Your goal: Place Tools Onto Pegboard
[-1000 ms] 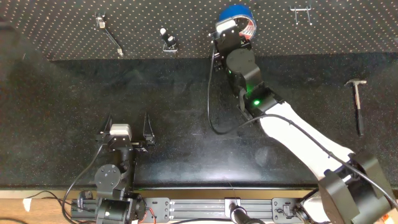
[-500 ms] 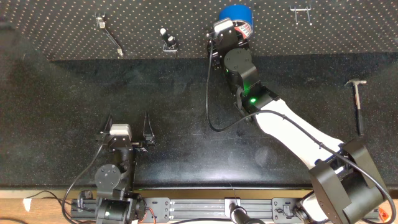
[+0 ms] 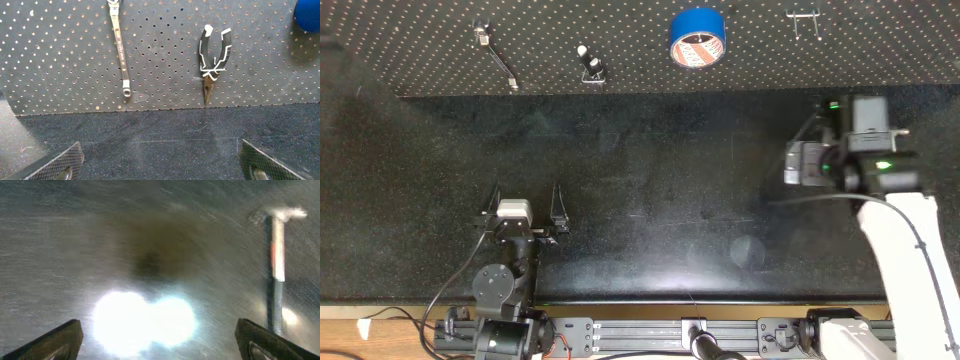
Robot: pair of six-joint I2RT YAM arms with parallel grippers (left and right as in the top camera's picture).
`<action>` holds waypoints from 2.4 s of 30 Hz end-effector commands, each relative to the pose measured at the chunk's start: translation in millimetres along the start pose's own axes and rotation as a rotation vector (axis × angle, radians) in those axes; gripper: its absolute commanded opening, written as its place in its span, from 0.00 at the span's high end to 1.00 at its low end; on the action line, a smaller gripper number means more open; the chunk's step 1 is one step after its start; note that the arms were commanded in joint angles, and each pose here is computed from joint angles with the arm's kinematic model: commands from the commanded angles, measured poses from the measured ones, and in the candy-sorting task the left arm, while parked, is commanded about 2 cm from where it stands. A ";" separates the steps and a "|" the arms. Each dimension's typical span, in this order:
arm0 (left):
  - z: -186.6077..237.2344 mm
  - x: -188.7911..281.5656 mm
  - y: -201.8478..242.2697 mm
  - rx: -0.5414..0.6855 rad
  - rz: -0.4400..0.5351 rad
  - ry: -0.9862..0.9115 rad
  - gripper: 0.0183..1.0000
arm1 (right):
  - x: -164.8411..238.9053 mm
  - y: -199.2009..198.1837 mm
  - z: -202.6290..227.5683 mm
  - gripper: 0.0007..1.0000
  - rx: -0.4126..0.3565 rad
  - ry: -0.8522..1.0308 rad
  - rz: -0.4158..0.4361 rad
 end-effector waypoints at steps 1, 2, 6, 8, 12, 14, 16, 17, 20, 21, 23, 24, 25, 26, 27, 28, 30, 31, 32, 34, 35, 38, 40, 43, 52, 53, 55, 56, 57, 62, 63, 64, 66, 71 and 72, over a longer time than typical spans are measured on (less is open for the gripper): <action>0.9 0.3 -1.3 -0.012 0.010 0.001 0.00 | -11.1 -67.4 16.0 0.01 -0.010 0.061 0.021; 0.9 0.3 -1.3 -0.012 0.010 0.001 0.00 | -14.9 -74.9 19.1 0.01 -0.002 0.074 0.007; 0.9 0.3 -1.3 -0.012 0.010 0.001 0.00 | -47.9 -112.1 41.8 0.01 -0.024 0.172 -0.079; 0.9 0.3 -1.3 -0.012 0.010 0.001 0.00 | -65.0 -121.1 45.9 0.01 0.002 0.201 -0.094; 0.9 0.3 -1.3 -0.012 0.010 0.001 0.00 | -90.0 -132.5 47.2 0.01 0.066 0.213 -0.101; 0.9 0.3 -1.3 -0.012 0.010 0.001 0.00 | -102.6 -144.9 54.9 0.01 0.109 0.264 -0.061; 0.9 0.3 -1.3 -0.012 0.010 0.001 0.00 | -108.0 -150.3 58.7 0.01 0.102 0.281 -0.049; 0.9 0.3 -1.3 -0.012 0.010 0.001 0.00 | -110.8 -152.7 61.2 0.01 0.093 0.288 -0.051; 0.9 0.3 -1.3 -0.012 0.010 0.001 0.00 | -116.6 -156.8 63.9 0.01 0.098 0.292 -0.053; 0.9 0.3 -1.3 -0.012 0.010 0.001 0.00 | -119.0 -157.1 63.9 0.01 0.106 0.293 -0.055; 0.9 0.3 -1.3 -0.012 0.010 0.001 0.00 | -122.1 -156.9 65.1 0.37 0.105 0.299 -0.061; 0.9 0.3 -1.3 -0.012 0.010 0.001 0.01 | -124.3 -156.7 66.2 0.62 0.104 0.304 -0.065; 0.9 0.3 -1.3 -0.012 0.010 0.001 0.00 | -126.3 -156.3 67.6 0.85 0.103 0.311 -0.070; 0.9 0.3 -1.3 -0.012 0.010 0.001 0.00 | -128.6 -155.6 69.0 0.92 0.102 0.319 -0.077; 0.9 0.3 -1.3 -0.012 0.010 0.001 0.00 | -128.7 -155.5 69.0 0.92 0.101 0.319 -0.077; 0.9 0.3 -1.3 -0.012 0.010 0.001 0.00 | -125.3 -155.6 66.3 0.92 0.097 0.303 -0.074; 0.9 0.3 -1.3 -0.012 0.010 0.001 0.00 | -96.0 -148.8 40.3 0.92 0.101 0.120 -0.099; 0.9 0.3 -1.3 -0.012 0.010 0.001 0.00 | -73.4 -143.0 21.0 0.93 0.101 -0.023 -0.118; 0.9 0.3 -1.3 -0.012 0.010 0.001 0.00 | -47.3 -134.9 1.2 0.93 0.103 -0.181 -0.147; 0.9 0.3 -1.3 -0.012 0.010 0.001 0.00 | 15.8 -105.4 -36.9 0.92 0.171 -0.482 -0.181; 0.9 0.3 -1.3 -0.012 0.010 0.001 0.00 | 35.2 -90.8 -48.3 0.93 0.190 -0.552 -0.171; 0.9 0.3 -1.3 -0.012 0.010 0.001 0.00 | 69.2 -33.6 -75.2 0.93 0.230 -0.670 -0.167; 0.9 0.3 -1.3 -0.012 0.010 0.001 0.00 | 63.6 -15.4 -81.9 0.93 0.213 -0.651 -0.168; 0.9 0.3 -1.3 -0.012 0.010 0.001 0.00 | 42.1 12.3 -92.2 0.93 0.276 -0.619 -0.234; 0.9 0.3 -1.3 -0.012 0.010 0.001 0.00 | -8.5 12.3 -93.8 0.83 0.212 -0.478 -0.243; 0.9 0.3 -1.3 -0.012 0.010 0.001 0.00 | -11.1 12.6 -91.8 0.68 0.210 -0.462 -0.246; 0.9 0.3 -1.3 -0.012 0.010 0.001 0.01 | -12.4 13.3 -90.0 0.50 0.209 -0.451 -0.250; 0.9 0.3 -1.3 -0.012 0.010 0.001 0.00 | -12.1 15.2 -90.0 0.43 0.213 -0.450 -0.253; 0.9 0.3 -1.3 -0.012 0.010 0.001 0.00 | -11.7 18.1 -90.2 0.22 0.220 -0.452 -0.258; 0.9 0.3 -1.3 -0.012 0.010 0.001 0.00 | -13.5 35.1 -66.6 0.02 0.277 -0.520 -0.264; 0.9 0.3 -1.3 -0.012 0.010 0.001 0.00 | -15.9 35.7 -55.6 0.02 0.280 -0.557 -0.257; 0.9 0.3 -1.3 -0.012 0.010 0.001 0.00 | -14.6 36.2 -46.0 0.02 0.287 -0.624 -0.244; 0.9 0.3 -1.3 -0.012 0.010 0.001 0.00 | -9.6 36.7 -26.7 0.02 0.299 -0.755 -0.215; 0.9 0.3 -1.3 -0.012 0.010 0.001 0.00 | -3.2 35.7 26.4 0.02 0.266 -0.939 -0.163; 0.9 0.3 -1.3 -0.012 0.010 0.001 0.00 | -4.7 34.6 35.0 0.02 0.220 -0.971 -0.161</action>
Point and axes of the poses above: each gripper's point midway between its finger pads, its own x axis back along the fingers, its own y axis along the line the jaws close on, z = x × y, the point moved 6 cm from there along x, back along the fingers, and after that the axes turned 4 degrees about x, right-handed, at the moved point
